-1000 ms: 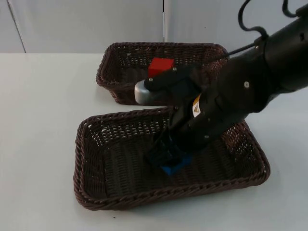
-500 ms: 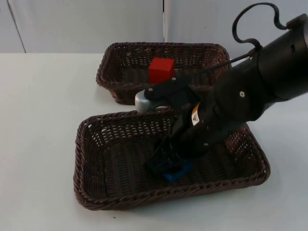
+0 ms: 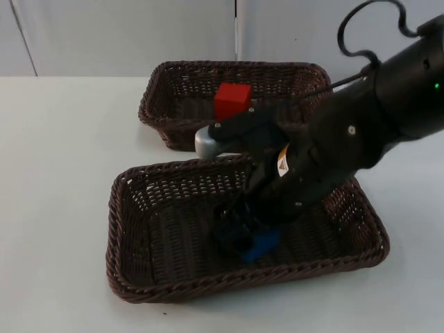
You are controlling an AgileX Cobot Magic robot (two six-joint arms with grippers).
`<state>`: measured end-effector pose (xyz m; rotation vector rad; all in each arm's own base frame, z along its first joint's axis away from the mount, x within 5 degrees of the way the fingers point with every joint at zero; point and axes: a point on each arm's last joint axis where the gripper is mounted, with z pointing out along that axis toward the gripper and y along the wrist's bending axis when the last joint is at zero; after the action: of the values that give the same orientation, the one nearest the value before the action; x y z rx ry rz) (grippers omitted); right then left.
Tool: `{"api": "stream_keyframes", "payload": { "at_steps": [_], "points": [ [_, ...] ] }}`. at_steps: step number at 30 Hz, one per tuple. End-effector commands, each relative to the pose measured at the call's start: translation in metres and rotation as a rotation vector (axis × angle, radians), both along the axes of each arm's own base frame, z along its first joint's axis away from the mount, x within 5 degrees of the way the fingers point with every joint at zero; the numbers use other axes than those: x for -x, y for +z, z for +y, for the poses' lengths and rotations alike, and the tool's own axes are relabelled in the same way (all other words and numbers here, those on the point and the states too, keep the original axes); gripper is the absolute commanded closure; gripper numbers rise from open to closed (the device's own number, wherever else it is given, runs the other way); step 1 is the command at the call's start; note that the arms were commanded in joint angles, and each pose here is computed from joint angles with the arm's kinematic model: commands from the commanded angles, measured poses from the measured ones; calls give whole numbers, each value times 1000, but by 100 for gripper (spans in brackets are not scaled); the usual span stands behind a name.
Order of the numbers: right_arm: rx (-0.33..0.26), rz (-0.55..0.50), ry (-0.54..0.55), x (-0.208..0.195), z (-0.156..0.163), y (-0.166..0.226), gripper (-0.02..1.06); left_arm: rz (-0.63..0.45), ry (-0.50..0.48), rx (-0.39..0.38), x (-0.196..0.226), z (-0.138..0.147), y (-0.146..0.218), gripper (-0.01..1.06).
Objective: Pick up one cube with the left hand and place it into the upper basket. Pick up one cube with the right hand and place it into the lower basket.
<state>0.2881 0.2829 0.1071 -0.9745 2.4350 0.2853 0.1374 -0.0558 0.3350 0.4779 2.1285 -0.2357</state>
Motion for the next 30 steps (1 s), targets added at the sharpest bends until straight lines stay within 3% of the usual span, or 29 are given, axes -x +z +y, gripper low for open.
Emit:
{"api": "stream_keyframes", "payload": {
  "at_steps": [1,9,18,24,30],
  "points": [
    [-25,-32,6,0,1,21,30,-2,-1,1,1,0,0,31],
    [-149,-158,5,14,-12,116,30,-2,-1,1,1,0,0,31],
    [-254,-267,7,39,-37,194,30,-2,-1,1,1,0,0,31],
    [-292,-306,6,47,-45,214,30,-2,-1,1,1,0,0,31],
    [-291,-330,24,50,-48,220,30,-2,-1,1,1,0,0,31]
  ]
}}
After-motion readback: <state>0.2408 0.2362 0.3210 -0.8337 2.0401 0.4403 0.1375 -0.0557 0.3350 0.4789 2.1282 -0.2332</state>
